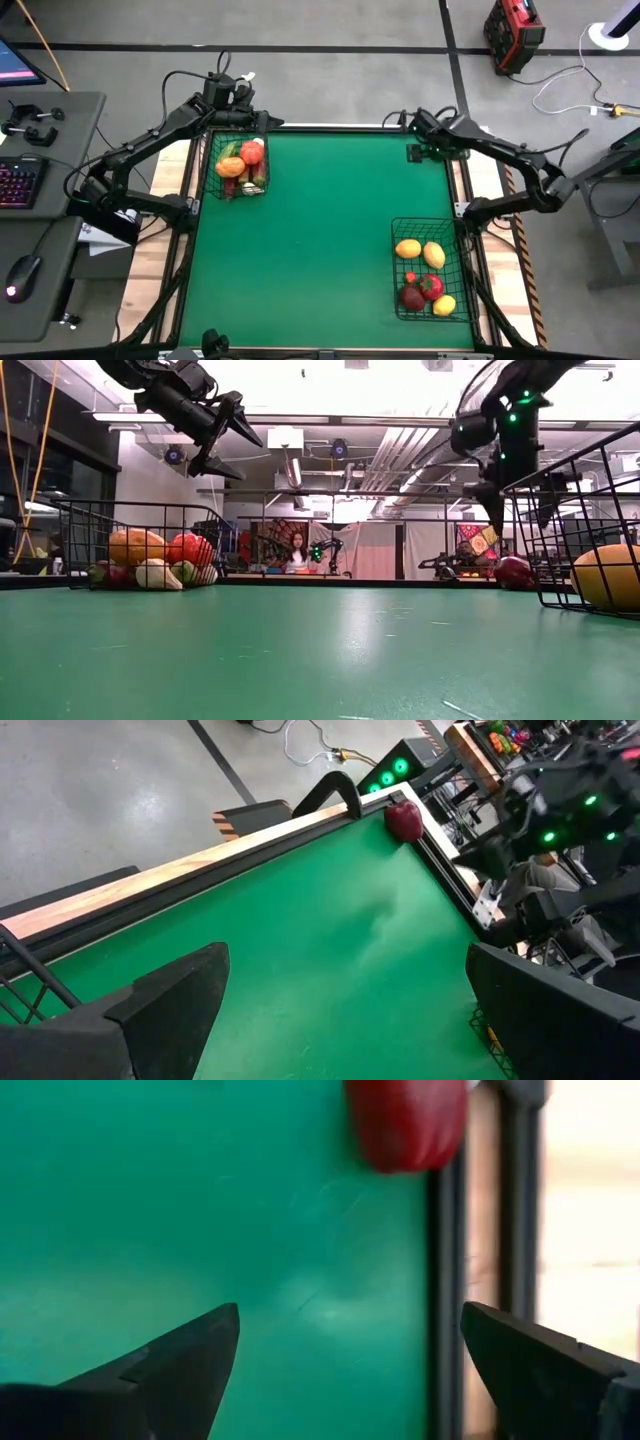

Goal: Sort produce into baskets
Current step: Put the red apple into the bottom black wire basket

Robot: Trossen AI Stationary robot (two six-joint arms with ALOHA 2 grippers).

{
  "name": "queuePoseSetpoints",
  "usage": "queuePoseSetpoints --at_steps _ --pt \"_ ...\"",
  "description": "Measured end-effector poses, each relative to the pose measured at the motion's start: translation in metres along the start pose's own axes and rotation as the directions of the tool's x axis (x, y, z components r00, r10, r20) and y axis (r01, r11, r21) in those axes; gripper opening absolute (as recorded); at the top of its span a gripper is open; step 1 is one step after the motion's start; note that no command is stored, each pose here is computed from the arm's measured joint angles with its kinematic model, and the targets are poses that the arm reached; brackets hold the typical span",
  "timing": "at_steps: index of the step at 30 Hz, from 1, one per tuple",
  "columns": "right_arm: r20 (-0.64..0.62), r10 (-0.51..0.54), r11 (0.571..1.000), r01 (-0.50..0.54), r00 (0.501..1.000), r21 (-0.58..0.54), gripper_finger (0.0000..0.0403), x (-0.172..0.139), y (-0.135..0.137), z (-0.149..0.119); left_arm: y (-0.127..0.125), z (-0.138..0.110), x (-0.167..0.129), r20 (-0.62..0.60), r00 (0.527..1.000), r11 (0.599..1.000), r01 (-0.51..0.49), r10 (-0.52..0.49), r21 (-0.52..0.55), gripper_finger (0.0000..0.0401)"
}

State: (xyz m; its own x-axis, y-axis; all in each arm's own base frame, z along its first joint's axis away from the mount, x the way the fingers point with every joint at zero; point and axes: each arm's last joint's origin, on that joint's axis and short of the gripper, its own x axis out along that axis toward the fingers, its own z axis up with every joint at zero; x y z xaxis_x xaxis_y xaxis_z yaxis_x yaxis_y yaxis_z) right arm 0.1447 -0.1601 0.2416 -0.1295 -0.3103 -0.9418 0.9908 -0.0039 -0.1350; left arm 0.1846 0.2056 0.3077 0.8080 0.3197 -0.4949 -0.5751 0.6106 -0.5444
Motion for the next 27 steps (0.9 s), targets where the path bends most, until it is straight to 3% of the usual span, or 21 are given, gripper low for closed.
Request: queuePoseSetpoints --at_steps 6,12,17,21,27 --pt "0.06 0.07 0.991 -0.077 0.996 0.113 0.0374 0.019 0.007 0.001 0.0 0.0 0.0 0.0 1.0 1.0 0.0 0.0 0.0 0.0397" --pt "0.071 -0.028 0.972 0.011 0.997 0.236 0.0374 0.052 -0.002 0.027 0.0 0.0 0.0 0.0 1.0 1.0 0.0 0.0 -0.005 0.0397" --pt "0.069 -0.099 0.945 0.072 0.993 0.318 0.0374 0.06 0.008 0.035 0.0 0.0 0.0 -0.002 1.0 1.0 0.0 0.0 -0.007 0.0397" --pt "0.141 -0.171 0.891 0.092 0.975 0.444 0.0374 0.065 0.01 0.041 0.0 0.0 0.0 -0.001 1.0 1.0 0.0 0.0 -0.006 0.0397" --pt "0.113 -0.098 0.82 0.016 0.989 0.572 0.0374 0.066 0.013 0.041 0.0 0.0 0.0 -0.001 1.0 1.0 0.0 0.0 0.007 0.0397"
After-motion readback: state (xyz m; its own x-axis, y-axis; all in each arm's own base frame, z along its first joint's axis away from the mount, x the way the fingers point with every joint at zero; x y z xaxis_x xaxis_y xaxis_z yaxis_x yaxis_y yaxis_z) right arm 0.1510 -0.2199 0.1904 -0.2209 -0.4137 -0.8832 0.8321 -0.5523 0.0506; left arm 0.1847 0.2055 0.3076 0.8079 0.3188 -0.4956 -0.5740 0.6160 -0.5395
